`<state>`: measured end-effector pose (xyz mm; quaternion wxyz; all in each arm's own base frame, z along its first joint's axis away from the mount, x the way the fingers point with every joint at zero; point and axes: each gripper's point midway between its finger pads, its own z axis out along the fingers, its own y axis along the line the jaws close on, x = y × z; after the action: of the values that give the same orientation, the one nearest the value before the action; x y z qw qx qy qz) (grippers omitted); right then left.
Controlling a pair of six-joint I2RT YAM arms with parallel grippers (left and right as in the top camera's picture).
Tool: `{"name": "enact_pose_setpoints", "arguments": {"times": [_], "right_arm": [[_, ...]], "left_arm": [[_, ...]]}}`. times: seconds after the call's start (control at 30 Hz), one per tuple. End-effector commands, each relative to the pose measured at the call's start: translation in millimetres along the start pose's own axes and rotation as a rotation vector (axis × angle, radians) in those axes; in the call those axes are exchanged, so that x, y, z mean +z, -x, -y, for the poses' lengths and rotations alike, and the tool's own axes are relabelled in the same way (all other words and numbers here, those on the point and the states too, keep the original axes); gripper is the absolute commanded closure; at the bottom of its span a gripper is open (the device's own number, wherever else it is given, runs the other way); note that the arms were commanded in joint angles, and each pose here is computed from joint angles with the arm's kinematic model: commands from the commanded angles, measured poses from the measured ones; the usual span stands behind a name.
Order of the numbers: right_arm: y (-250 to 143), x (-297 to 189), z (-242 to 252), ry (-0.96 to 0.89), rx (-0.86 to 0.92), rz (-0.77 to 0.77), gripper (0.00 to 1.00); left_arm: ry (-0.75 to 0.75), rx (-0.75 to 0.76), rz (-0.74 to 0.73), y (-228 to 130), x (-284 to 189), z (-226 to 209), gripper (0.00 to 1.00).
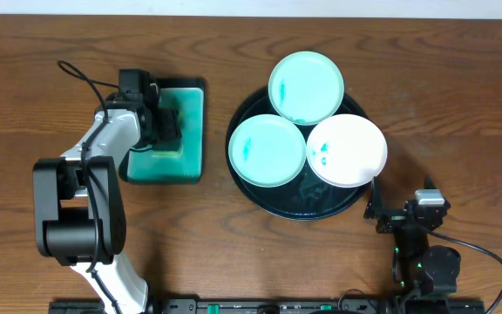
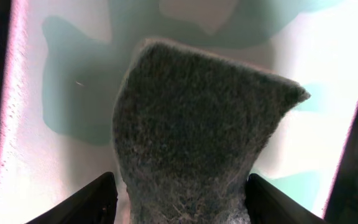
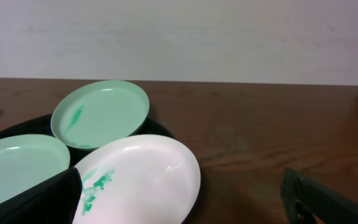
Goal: Clean dirty plates on tray and stack at the side
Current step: 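Lift the green sponge out of the soapy tray with the left gripper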
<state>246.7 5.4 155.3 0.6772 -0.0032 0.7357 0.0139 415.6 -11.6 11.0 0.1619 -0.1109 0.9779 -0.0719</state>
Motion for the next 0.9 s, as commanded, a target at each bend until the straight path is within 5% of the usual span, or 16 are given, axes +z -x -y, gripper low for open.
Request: {"name": "enact_pose_setpoints", "arguments": {"times": [0.0, 0.23, 0.4, 0.47, 0.87], "right_arm": [[-1.5, 0.0, 4.4, -0.019, 0.015, -0.004, 0.01], [-1.5, 0.0, 4.4, -0.019, 0.015, -0.004, 0.01], [-1.5, 0.0, 4.4, -0.019, 0.015, -0.004, 0.01], [-1.5, 0.0, 4.4, -0.019, 0.015, -0.004, 0.01], [-1.5, 0.0, 4.4, -0.019, 0.015, -0.004, 0.01]], "left_arm": [[0.004, -0.001, -0.04, -12.4, 8.2, -3.7, 0.35], [0.003, 0.0, -0.037, -11.9, 8.4, -3.6, 0.44], [0.003, -0.001, -0.036, -11.7, 8.1, -3.7, 0.85], [0.001, 0.0, -0.027, -9.6, 5.2, -2.9, 0.93], [-0.044, -0.025, 0.155, 20.8, -80.2, 13.9, 0.93]]}}
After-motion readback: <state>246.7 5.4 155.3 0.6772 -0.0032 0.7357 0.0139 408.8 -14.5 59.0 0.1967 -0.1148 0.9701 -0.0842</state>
